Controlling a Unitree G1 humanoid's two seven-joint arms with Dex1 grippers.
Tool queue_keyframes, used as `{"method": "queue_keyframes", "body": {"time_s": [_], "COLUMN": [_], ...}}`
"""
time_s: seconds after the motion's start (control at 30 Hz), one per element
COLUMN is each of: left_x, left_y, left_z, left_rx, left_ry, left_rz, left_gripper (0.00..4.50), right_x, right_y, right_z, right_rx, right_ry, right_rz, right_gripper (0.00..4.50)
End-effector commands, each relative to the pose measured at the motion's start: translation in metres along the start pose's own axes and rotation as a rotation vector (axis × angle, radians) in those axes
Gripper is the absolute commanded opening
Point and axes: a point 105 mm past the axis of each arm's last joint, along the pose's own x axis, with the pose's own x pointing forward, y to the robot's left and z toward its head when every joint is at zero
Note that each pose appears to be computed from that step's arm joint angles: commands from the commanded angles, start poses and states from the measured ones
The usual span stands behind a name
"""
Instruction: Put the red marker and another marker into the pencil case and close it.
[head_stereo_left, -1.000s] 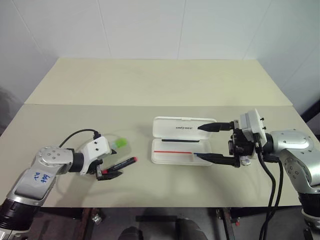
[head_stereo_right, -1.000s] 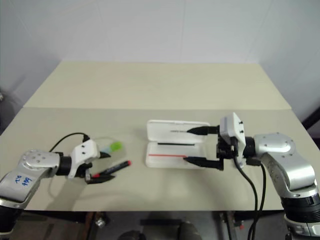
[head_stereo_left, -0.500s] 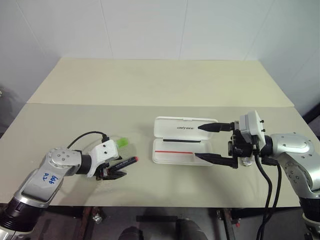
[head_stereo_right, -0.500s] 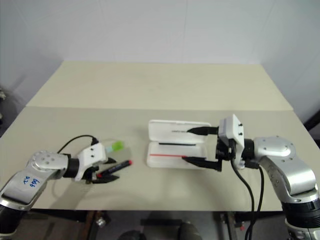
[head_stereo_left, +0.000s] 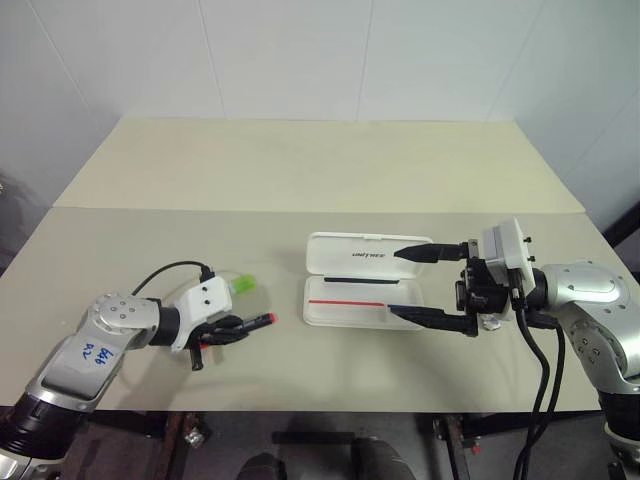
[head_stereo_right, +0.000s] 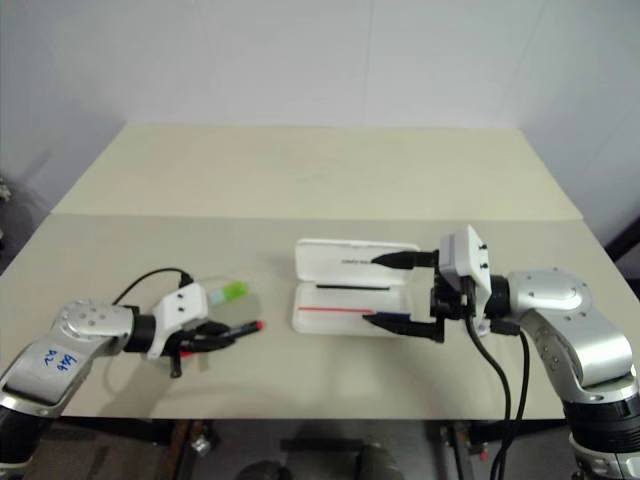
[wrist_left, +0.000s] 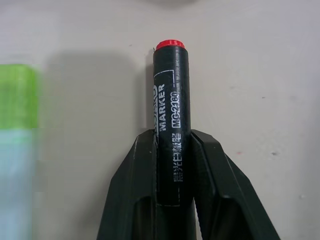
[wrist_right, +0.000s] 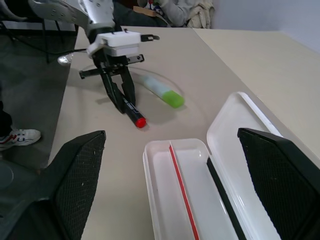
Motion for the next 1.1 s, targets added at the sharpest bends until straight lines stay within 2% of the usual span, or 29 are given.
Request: {"method": "queue_keyframes", "body": {"time_s": [0.03, 0.2, 0.37, 0.6, 0.9, 1.1], "left_x": [-0.013, -0.012, 0.003, 0.036, 0.087, 0.105], "left_y": [0.006, 0.014, 0.013, 0.007, 0.006, 0.012], "left_z": [0.016, 0.068, 0.096, 0.109, 0.125, 0.134], "left_rx": [0.059, 0.183, 0.231, 0.267, 0.304, 0.319], "left_ry": [-0.039, -0.123, -0.146, -0.158, -0.173, -0.181], "left_rz": [0.004, -0.044, -0.082, -0.160, -0.181, -0.177], "left_gripper": [0.57, 0.57, 0.57, 0.57, 0.57, 0.57], "right_x": [-0.003, -0.014, -0.033, -0.055, -0.059, -0.056], "right_y": [-0.001, -0.014, -0.024, -0.025, -0.010, -0.003], "right_z": [0.016, -0.005, -0.025, -0.041, -0.038, -0.033], "right_rx": [-0.061, -0.032, 0.007, 0.036, 0.052, 0.056], "right_ry": [-0.031, 0.037, 0.101, 0.152, 0.137, 0.123], "right_rz": [0.002, -0.074, -0.155, -0.255, -0.319, -0.337], "right_gripper": [4.50, 4.50, 4.50, 4.50, 4.50, 4.50]}}
